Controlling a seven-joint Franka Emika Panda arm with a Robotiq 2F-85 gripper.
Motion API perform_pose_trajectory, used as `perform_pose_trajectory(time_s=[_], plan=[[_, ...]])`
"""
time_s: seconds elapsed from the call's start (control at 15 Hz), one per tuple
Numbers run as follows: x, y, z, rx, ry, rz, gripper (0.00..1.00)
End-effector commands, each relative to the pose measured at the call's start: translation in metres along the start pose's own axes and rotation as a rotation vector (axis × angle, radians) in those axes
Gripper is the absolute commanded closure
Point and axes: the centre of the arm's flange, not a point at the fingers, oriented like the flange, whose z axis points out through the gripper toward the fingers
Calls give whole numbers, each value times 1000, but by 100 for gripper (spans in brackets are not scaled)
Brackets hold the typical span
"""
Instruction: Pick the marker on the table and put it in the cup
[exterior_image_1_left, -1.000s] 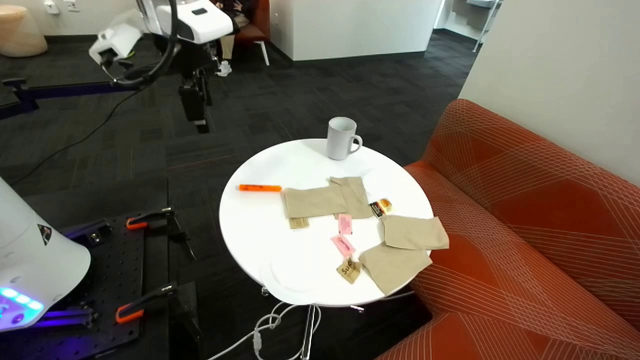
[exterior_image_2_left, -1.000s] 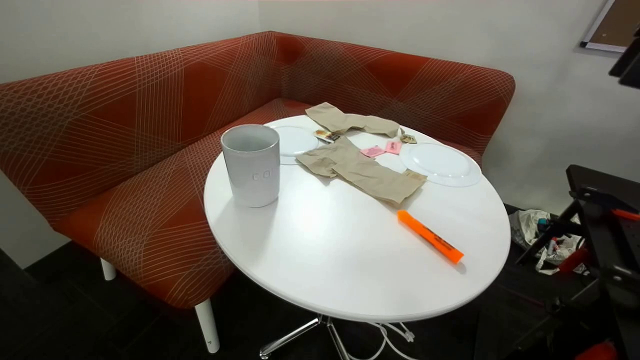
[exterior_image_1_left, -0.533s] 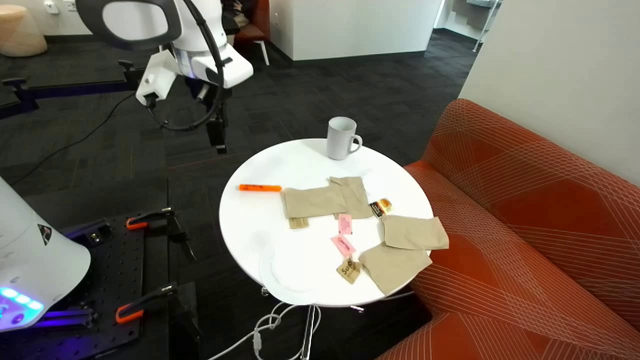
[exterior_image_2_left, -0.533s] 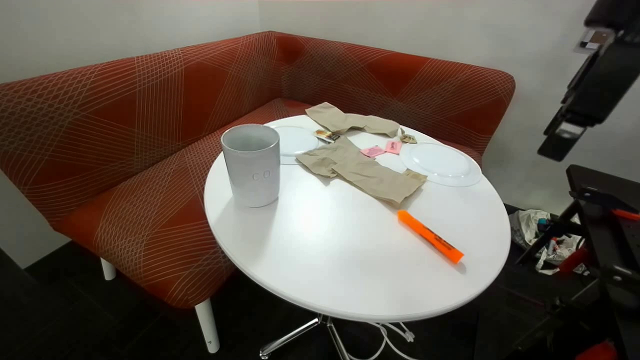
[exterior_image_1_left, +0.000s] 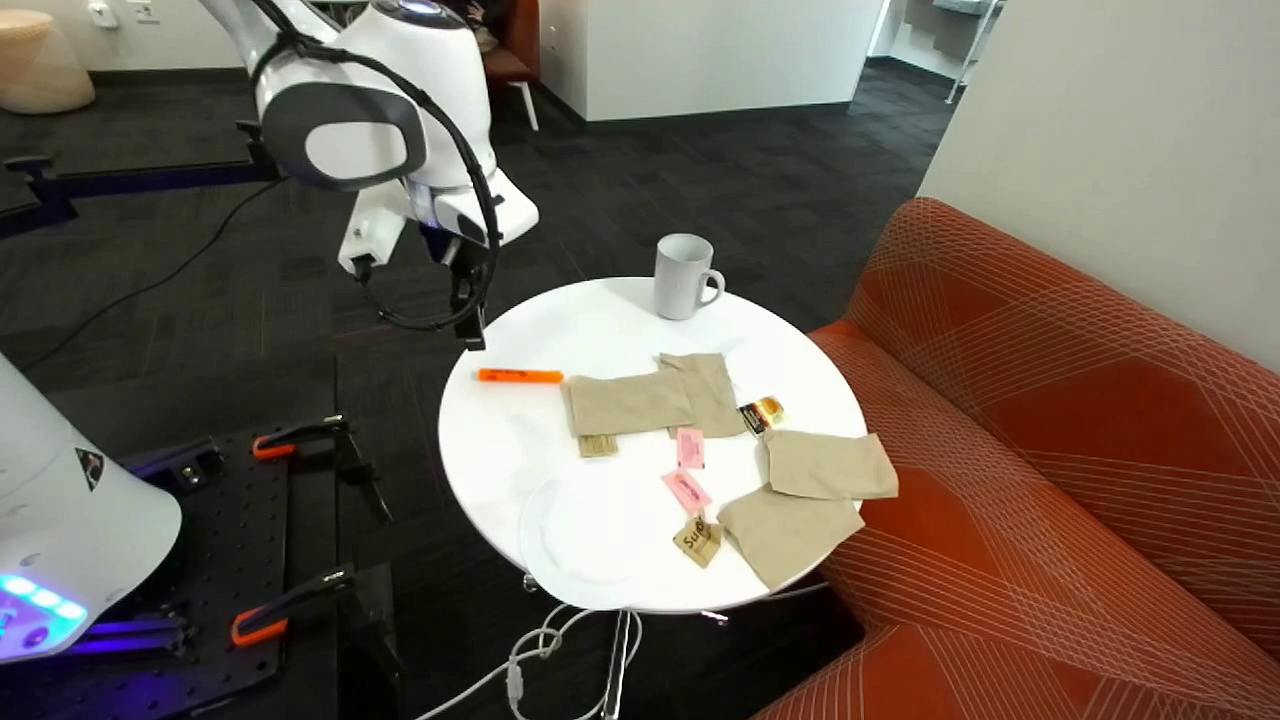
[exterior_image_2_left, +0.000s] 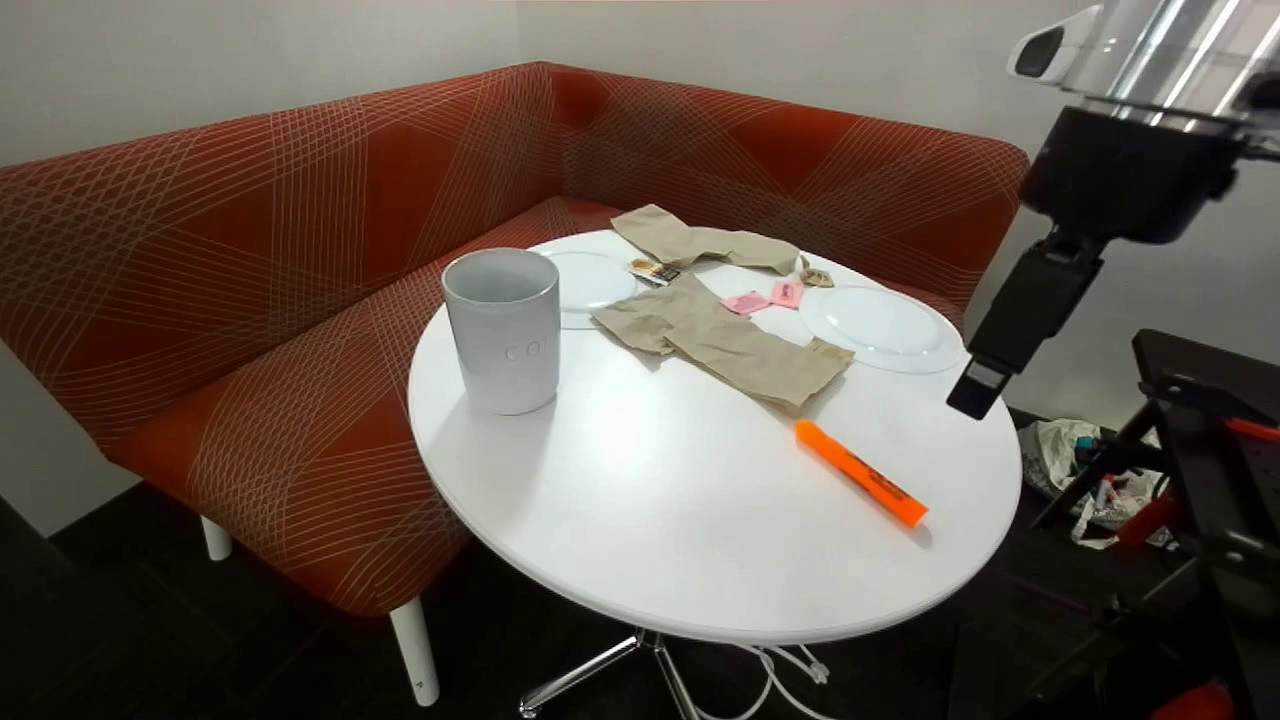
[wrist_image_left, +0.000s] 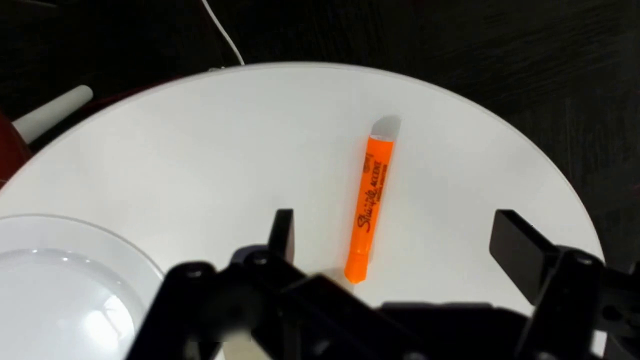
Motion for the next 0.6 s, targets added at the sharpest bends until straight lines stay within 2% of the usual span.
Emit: perform_pose_trajectory(time_s=[0.0,0.53], plan=[[20,-13,34,-27,20,51,0],[43,-17,79,-120,42,112,0]])
